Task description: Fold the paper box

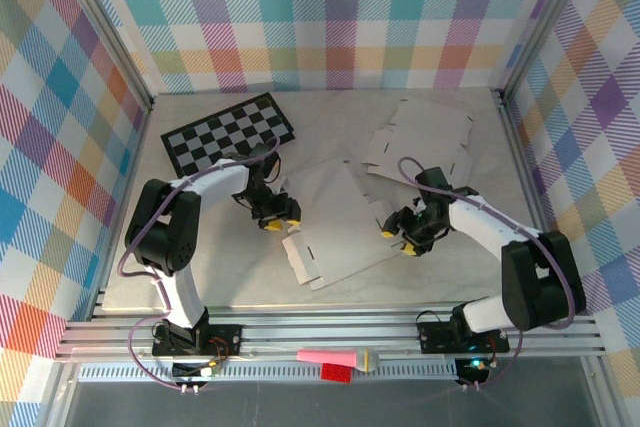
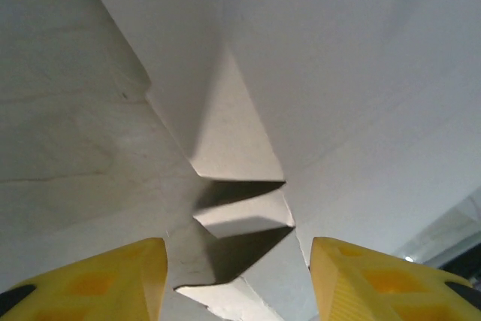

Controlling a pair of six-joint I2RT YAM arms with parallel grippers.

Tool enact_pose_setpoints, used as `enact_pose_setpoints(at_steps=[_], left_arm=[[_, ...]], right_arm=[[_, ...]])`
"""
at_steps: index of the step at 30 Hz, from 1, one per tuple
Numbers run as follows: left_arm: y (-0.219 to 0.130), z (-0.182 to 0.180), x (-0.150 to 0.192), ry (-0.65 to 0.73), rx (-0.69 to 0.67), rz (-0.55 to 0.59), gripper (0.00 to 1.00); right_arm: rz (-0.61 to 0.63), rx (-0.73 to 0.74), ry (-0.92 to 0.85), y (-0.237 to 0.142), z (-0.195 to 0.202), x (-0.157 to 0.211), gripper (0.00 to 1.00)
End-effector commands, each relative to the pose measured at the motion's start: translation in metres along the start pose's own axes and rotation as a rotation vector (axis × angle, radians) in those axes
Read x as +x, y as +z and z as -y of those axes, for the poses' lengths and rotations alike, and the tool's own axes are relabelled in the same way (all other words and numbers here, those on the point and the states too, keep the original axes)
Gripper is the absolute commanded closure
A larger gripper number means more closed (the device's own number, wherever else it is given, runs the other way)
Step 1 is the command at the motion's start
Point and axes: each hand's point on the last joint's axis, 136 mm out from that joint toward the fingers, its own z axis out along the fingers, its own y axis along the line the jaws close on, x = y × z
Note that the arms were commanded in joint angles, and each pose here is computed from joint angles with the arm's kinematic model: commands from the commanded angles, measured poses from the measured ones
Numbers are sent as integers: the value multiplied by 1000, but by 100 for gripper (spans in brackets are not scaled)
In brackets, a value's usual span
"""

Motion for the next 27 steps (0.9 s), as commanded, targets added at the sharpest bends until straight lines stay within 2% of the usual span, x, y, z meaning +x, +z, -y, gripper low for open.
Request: enact_pose_setpoints(at_steps=[1, 7, 14, 19, 27], left_arm=[[-2, 1, -15, -80, 4, 90, 48], [5, 5, -16, -245, 129, 185, 47], [9, 24, -26, -311, 321, 248, 48], [6, 40, -39, -341, 437, 284, 54], [-4, 45, -40, -318, 454, 314, 68]], right_arm=[[26, -21, -41, -2, -14, -12, 40], [23, -34, -34, 1, -19, -18, 41], [10, -53, -27, 5, -22, -18, 41], [-5, -44, -18, 11, -18, -17, 41], [-20, -6, -32, 20, -10, -20, 43]])
